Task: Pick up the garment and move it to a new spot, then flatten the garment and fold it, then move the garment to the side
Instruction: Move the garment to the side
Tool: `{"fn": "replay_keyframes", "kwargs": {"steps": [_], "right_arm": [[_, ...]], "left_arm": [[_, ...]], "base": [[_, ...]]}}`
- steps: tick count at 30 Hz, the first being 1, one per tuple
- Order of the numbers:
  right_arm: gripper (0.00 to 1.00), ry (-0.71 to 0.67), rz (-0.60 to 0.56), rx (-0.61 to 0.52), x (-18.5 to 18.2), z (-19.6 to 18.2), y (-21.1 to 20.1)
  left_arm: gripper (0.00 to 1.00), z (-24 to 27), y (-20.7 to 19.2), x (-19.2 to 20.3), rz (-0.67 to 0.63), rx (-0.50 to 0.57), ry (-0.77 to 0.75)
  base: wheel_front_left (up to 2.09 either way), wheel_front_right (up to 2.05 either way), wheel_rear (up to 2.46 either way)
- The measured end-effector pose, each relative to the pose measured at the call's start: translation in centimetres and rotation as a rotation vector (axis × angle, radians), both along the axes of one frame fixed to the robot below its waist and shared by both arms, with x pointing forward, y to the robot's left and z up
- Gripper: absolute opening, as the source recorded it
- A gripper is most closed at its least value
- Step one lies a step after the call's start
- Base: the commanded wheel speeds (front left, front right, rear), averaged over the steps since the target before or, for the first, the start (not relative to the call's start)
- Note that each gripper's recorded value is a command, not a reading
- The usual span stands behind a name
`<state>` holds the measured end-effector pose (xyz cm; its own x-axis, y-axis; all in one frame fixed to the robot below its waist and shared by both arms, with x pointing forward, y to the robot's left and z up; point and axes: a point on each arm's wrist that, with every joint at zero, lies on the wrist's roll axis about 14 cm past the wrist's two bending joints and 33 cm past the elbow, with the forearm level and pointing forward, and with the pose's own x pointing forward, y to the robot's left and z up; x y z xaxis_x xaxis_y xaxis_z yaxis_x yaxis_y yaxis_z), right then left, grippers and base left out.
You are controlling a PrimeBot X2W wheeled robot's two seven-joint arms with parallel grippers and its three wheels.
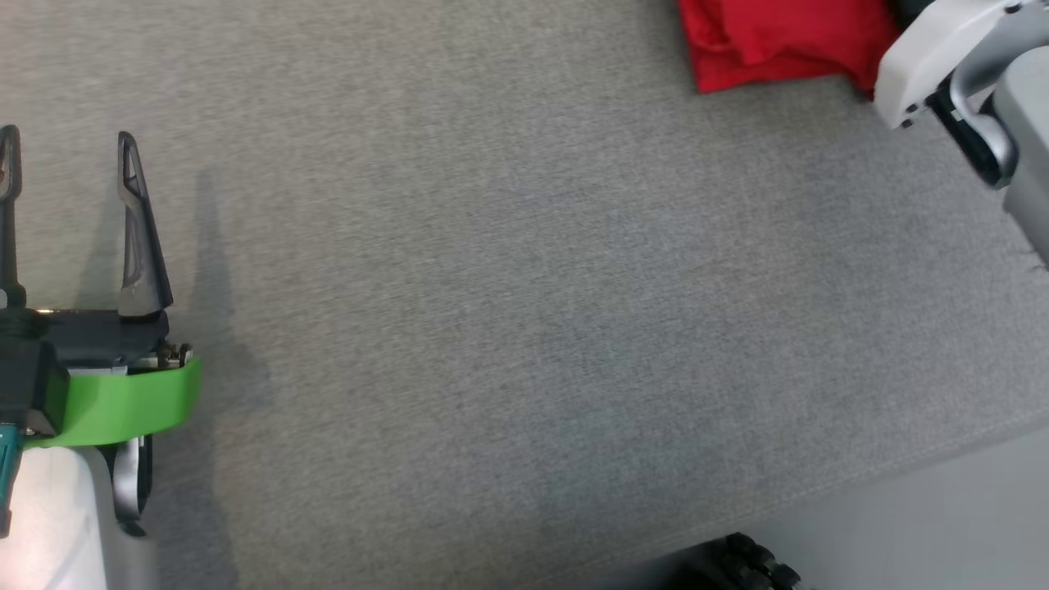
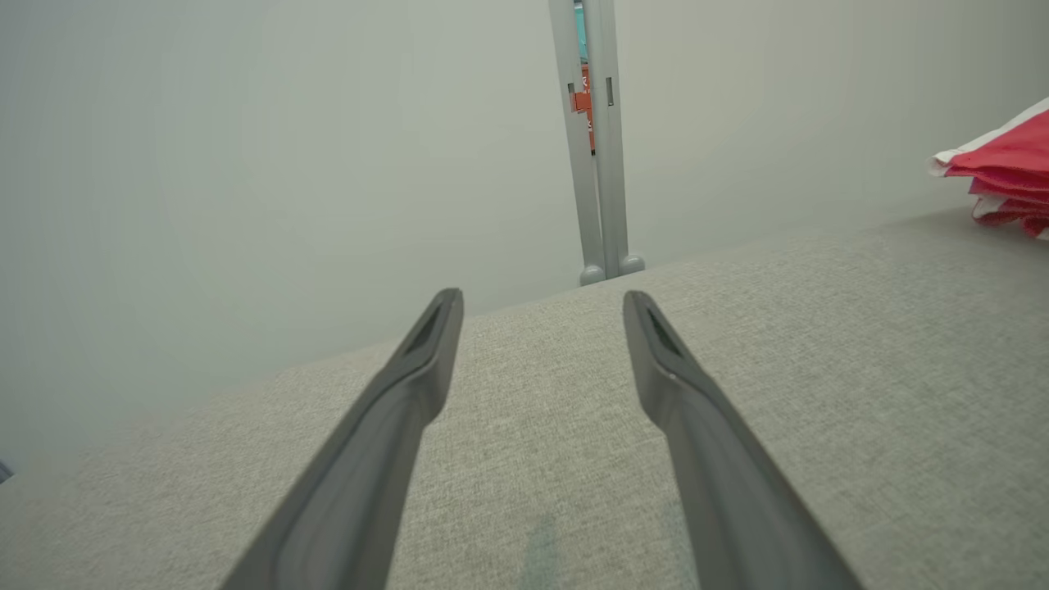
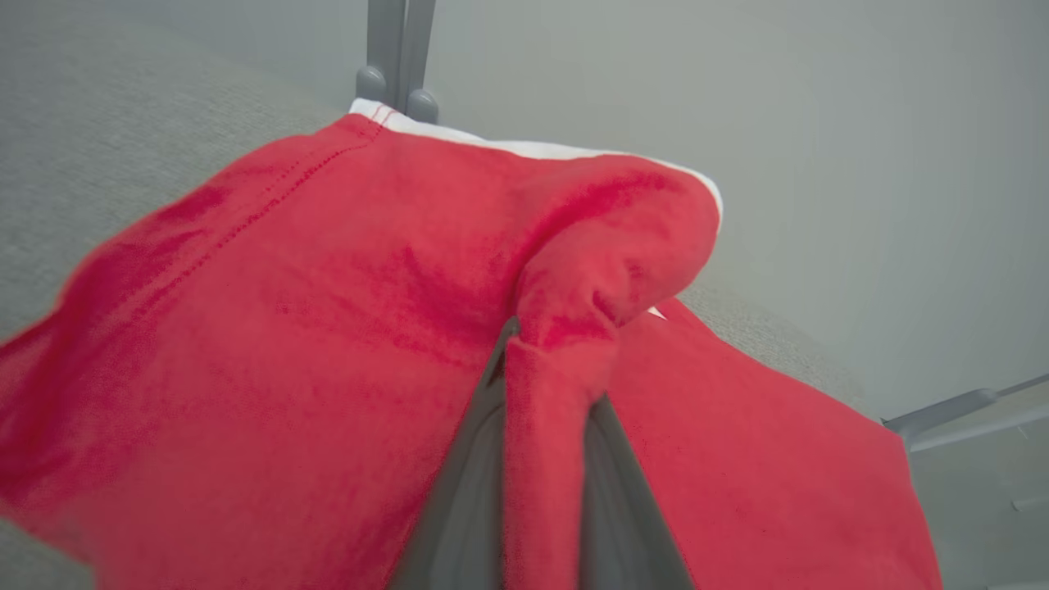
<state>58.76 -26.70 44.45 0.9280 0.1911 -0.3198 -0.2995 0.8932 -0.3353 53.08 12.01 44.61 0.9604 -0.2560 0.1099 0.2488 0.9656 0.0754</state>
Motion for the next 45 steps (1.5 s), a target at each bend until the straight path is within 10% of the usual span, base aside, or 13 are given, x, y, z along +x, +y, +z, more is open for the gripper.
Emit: {"fn": "replay_keyframes", "kwargs": {"steps": [27, 28, 29, 45], "right_arm": [[0.00, 0.197, -0.218, -0.376, 1.6, -2.0, -13.3], [0.04, 0.207, -0.219, -0.379, 1.6, -2.5, -13.3], [1.00, 0.213, -0.222, -0.375, 1.6, -2.8, -13.2], [1.00, -0.099, -0.236, -0.166, 3.5, 6.8, -10.5]], "left_arm": [[1.00, -5.3, -4.6, 2.6, -0.143, -0.025, 0.007], [1.00, -5.3, -4.5, 2.7, -0.141, -0.025, 0.008], [1.00, -5.4, -4.3, 2.7, -0.137, -0.023, 0.008], [1.00, -4.1, -1.7, 1.0, -0.035, -0.016, 0.060]], "base": [[0.00, 0.00, 0.00], [0.00, 0.00, 0.00], [0.00, 0.00, 0.00], [0.00, 0.00, 0.00]]}}
